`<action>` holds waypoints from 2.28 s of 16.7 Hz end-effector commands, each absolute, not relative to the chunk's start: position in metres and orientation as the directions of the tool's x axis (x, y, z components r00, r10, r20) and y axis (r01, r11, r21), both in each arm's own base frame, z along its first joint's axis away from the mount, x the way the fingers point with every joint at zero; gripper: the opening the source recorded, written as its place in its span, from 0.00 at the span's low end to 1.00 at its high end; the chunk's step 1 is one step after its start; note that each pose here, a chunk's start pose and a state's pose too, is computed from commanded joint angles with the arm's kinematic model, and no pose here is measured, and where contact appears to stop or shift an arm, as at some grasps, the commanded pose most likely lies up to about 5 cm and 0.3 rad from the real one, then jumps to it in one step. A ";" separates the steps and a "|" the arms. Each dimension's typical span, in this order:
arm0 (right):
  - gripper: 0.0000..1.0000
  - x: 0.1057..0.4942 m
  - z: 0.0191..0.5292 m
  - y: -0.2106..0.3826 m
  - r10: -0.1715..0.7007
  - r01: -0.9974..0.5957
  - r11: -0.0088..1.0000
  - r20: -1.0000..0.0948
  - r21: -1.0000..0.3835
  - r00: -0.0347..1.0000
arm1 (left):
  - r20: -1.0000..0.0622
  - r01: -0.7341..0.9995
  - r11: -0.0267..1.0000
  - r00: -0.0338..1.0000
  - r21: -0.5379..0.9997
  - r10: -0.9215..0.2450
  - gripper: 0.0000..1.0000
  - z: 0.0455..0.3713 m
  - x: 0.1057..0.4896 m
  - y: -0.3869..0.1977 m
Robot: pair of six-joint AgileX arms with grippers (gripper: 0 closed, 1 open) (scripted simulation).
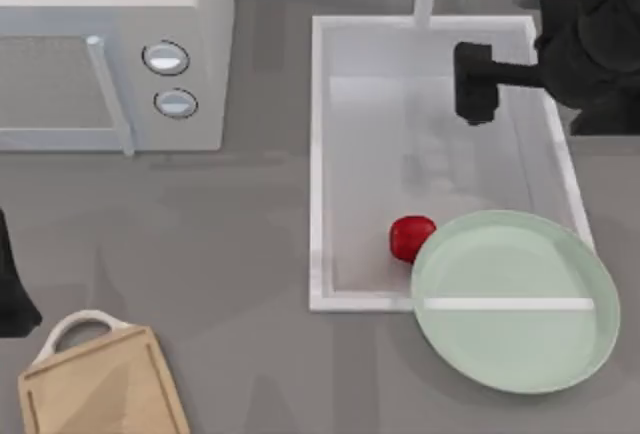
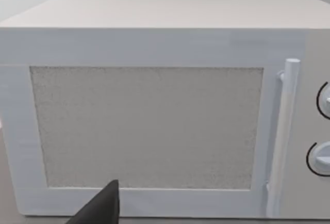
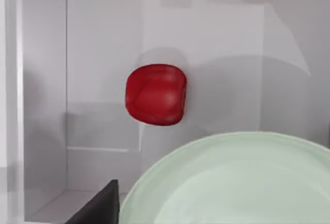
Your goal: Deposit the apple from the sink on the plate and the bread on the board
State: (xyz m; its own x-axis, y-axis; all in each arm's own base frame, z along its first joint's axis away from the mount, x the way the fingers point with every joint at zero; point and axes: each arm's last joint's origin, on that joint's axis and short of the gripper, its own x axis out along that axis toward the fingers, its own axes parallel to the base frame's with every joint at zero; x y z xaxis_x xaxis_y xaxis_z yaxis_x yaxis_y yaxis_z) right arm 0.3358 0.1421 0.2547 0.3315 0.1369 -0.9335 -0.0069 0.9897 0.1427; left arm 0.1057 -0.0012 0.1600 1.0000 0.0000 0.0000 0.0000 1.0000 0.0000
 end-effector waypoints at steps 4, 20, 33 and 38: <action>1.00 0.377 0.207 0.193 0.070 0.005 0.997 -0.988 0.071 0.140 | 0.000 0.000 1.000 1.000 0.000 0.000 1.00 0.160 0.106 -0.001; 1.00 0.401 0.116 0.232 -0.004 0.013 1.000 -1.000 -0.004 -0.008 | 0.000 0.000 1.000 1.000 0.000 0.000 1.00 0.160 0.106 -0.001; 0.92 0.396 0.006 0.231 0.000 0.010 1.000 -1.000 0.000 0.000 | 0.000 0.000 1.000 1.000 0.000 0.000 1.00 0.160 0.106 -0.001; 0.55 0.396 0.006 0.231 0.000 0.010 1.000 -1.000 0.000 0.000 | 0.000 0.000 1.000 1.000 0.000 0.000 1.00 0.160 0.106 -0.001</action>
